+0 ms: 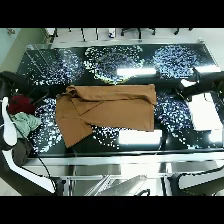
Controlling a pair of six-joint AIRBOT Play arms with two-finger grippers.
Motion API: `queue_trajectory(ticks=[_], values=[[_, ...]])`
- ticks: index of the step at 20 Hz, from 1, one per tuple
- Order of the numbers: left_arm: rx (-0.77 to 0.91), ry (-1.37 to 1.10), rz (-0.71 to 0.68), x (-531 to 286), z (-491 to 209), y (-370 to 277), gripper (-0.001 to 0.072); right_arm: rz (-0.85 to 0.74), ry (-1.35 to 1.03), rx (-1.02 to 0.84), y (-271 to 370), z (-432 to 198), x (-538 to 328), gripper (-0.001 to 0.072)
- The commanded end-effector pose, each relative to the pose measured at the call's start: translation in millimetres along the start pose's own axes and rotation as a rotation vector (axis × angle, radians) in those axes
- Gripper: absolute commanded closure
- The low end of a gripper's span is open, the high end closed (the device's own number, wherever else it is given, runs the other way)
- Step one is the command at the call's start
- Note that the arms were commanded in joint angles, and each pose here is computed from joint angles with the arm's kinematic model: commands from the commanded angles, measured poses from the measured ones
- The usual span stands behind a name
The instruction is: Fold the shirts.
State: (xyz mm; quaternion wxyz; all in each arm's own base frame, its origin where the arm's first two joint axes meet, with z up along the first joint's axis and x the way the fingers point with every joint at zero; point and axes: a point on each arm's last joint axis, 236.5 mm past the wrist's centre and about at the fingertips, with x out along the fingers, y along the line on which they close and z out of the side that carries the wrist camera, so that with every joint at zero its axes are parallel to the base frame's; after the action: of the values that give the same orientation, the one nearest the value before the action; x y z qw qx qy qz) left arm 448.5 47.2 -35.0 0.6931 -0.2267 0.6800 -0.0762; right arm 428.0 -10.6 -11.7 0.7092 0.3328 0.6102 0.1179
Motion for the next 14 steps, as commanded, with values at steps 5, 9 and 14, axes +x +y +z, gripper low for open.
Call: queue_trajectory(ticks=[5,9,14], values=[[-0.083,0.076,-0.068,48,-60,46,0.0013,-0.020,0.074,0.078,-45,-78,-14,0.0344],[-0.045,-0.037,-0.162,55,-35,28,0.0014,-0.054,0.080,0.094,-54,-103,-11,0.0343],[-0.046,0.015,-0.224,72,-35,22,0.0119,-0.058,0.102,0.151,-67,-130,11,0.0342]])
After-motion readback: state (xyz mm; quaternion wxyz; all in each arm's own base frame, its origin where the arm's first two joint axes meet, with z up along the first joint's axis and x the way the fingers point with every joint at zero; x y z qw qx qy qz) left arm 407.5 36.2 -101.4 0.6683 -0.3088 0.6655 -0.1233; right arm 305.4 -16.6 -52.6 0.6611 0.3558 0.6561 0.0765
